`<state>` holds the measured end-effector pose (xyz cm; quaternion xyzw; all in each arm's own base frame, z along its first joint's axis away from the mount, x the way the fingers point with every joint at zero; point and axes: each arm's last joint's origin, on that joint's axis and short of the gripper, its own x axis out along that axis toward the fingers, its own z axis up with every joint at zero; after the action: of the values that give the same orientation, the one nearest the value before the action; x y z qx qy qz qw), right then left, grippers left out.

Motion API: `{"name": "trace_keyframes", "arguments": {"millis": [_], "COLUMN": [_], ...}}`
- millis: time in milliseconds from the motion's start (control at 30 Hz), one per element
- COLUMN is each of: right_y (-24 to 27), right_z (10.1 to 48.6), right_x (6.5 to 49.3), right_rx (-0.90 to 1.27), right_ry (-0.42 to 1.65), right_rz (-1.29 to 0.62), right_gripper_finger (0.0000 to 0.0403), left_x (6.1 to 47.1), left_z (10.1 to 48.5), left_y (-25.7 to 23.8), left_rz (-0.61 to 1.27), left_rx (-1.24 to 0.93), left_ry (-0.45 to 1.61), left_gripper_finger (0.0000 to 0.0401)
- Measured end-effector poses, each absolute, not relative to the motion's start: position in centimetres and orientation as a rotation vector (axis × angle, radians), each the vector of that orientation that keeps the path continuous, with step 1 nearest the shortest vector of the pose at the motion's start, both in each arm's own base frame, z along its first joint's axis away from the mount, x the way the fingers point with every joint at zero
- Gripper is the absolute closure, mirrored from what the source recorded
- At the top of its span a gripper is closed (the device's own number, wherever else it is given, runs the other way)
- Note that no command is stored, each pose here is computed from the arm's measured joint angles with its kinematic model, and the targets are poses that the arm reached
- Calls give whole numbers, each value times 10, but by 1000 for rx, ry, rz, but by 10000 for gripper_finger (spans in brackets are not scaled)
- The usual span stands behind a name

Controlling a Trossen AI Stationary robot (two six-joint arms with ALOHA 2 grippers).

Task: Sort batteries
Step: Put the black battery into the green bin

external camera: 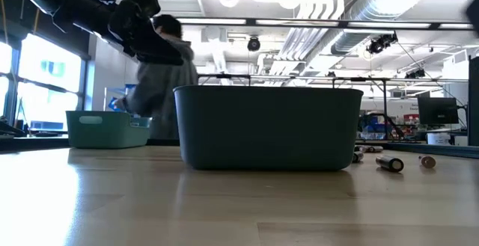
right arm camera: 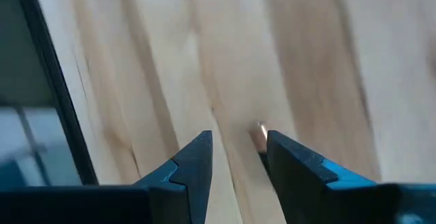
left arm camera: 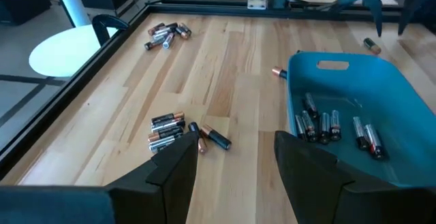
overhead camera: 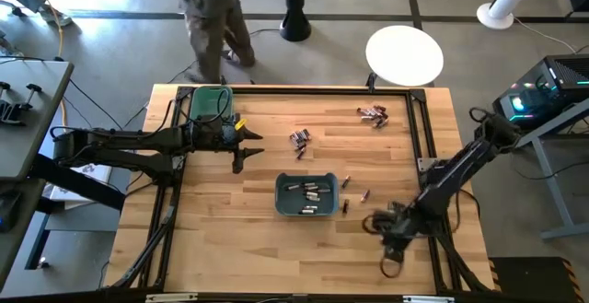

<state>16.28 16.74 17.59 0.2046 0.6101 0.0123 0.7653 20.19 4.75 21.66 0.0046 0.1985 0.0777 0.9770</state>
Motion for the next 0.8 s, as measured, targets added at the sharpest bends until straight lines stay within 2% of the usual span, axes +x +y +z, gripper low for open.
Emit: {"name": "trace_keyframes", "arguments": {"millis": [167, 433, 533, 633, 800], "right_y": [179, 197, 196, 193, 190], "right_z": [158, 132, 127, 126, 124], "right_x": [148, 147, 147, 147, 149], "right_rx": [297, 185, 186, 204, 276], "right_ry": [1409, 1446, 1447, 1415, 1374], "right_rz": [4, 28, -52, -145, -215], "right_gripper_finger": [270, 270, 273, 296, 377], "left_x": [202, 202, 202, 202, 202], "left_z": [216, 216, 216, 216, 216], "left_y": [47, 47, 47, 47, 47], "left_rz": [156, 156, 156, 156, 157], "left_rx": [8, 8, 8, 8, 12], "left_ry": [408, 408, 408, 408, 407], "left_gripper_finger": [215, 215, 215, 215, 215]}}
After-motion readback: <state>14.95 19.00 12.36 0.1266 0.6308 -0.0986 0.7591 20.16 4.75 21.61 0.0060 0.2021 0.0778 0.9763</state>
